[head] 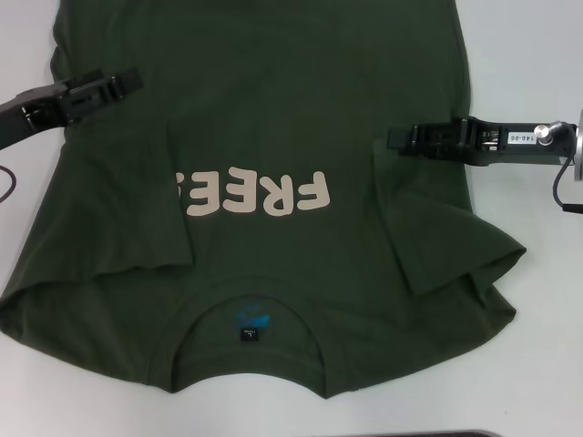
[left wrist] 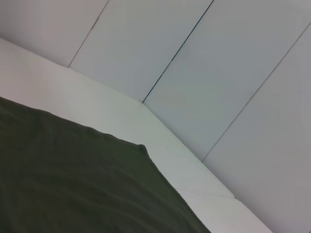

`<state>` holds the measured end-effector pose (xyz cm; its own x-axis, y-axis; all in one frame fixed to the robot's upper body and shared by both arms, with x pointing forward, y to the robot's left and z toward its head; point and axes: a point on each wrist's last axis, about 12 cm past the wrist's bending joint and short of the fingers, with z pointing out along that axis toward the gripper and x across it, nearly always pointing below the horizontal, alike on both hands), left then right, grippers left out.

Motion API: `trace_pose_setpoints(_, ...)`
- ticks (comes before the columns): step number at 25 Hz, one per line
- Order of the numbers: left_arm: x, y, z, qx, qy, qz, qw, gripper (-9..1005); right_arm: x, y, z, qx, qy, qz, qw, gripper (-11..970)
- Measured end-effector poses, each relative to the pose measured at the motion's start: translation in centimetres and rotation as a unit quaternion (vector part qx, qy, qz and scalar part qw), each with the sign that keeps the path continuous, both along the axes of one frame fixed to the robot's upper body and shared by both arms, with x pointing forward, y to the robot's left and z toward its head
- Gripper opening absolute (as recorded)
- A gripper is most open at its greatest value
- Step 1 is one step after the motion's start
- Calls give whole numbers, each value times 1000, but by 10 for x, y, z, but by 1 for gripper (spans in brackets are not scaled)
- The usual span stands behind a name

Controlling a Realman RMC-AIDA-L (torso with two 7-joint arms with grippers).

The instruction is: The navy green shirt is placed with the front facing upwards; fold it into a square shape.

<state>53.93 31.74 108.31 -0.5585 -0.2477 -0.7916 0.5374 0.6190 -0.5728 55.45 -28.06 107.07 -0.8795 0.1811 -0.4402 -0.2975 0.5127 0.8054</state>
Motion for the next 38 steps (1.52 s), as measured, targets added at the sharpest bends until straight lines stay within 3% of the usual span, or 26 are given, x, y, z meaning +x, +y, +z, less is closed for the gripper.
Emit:
trace_pose_setpoints(9,1,0,0,0,-1,-1,1000,903,-8,-6,6,15,11,26,999,545)
trace_pose_setpoints(12,0,0,0,1,-2,-1,1000,903,-15,-9,6,22,30,41,998,786)
trace_pose_setpoints(18,0,-1,-1,1,-2,-2,1000,904,-34,-21,6,55,48,44,996,859)
trace_pose_setpoints(31,0,-6,-2,-3,2,-10,1000,907,-63,-57,2,61,92,24,994,858)
trace_pose_setpoints(38,0,-8,-4,-7,4,-11,1000,905,-76,-57,0,72,124,43,989,859)
